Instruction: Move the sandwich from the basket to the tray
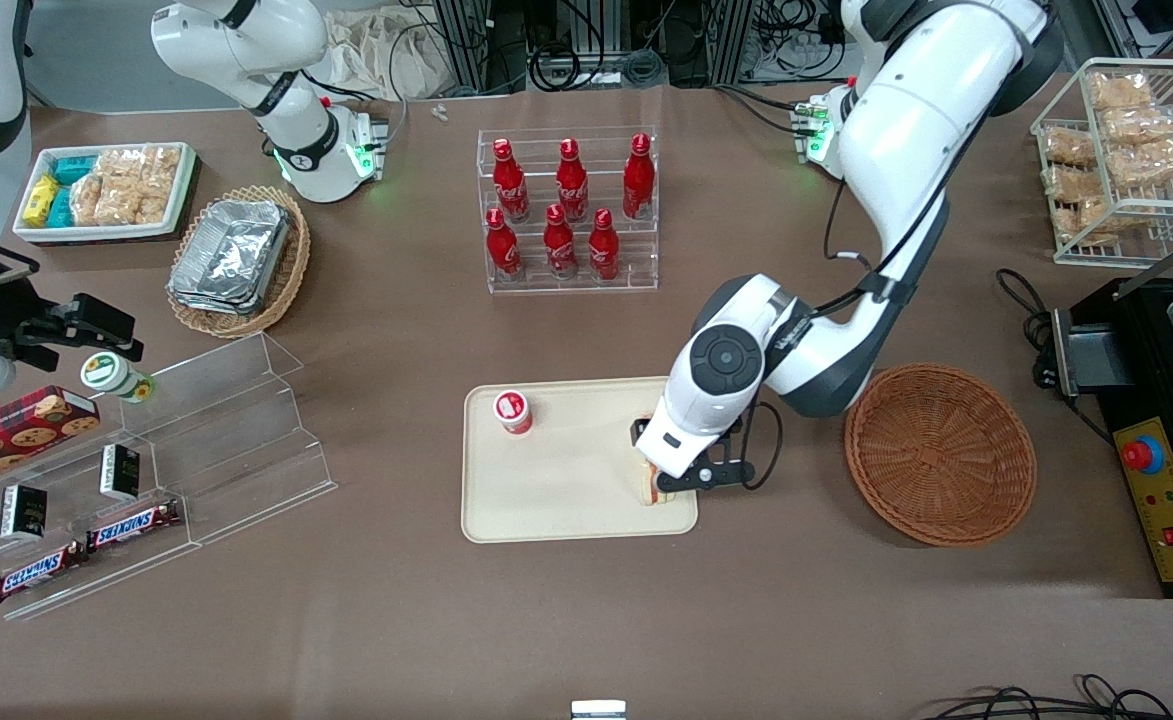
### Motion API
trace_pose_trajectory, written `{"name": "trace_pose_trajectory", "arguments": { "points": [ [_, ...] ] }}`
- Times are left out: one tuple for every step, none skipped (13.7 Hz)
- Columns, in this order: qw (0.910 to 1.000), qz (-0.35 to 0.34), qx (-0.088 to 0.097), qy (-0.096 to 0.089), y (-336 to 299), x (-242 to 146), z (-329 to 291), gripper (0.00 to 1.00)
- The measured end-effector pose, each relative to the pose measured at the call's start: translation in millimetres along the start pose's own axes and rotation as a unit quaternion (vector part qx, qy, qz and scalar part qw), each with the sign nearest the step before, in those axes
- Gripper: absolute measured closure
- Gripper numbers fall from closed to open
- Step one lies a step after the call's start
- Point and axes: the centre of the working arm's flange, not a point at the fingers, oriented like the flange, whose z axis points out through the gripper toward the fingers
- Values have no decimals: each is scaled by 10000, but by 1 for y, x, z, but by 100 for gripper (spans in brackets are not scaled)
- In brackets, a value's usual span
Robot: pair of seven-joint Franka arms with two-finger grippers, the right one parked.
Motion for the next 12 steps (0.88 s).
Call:
{"name": "trace_pose_trajectory", "arguments": {
  "points": [
    [10000,-59,38,42,-8,4,-17,0],
    [9999,-139,75,72,-18,8,-34,0],
    [9996,-226,126,57,-31,13,-51,0],
    [9995,-261,184,15,-45,16,-67,0],
    [9994,-269,239,3,-60,19,-83,0],
    [9991,-298,285,29,-75,21,-99,0],
    [9989,-313,333,73,-90,20,-114,0],
    [9987,-302,392,105,-103,16,-128,0],
    [9988,-263,409,108,-117,10,-142,0],
    [9991,-196,361,45,-133,5,-155,0],
    [9995,-144,295,-44,-153,3,-168,0],
    [9995,-126,258,-108,-177,4,-181,0]
  ]
}}
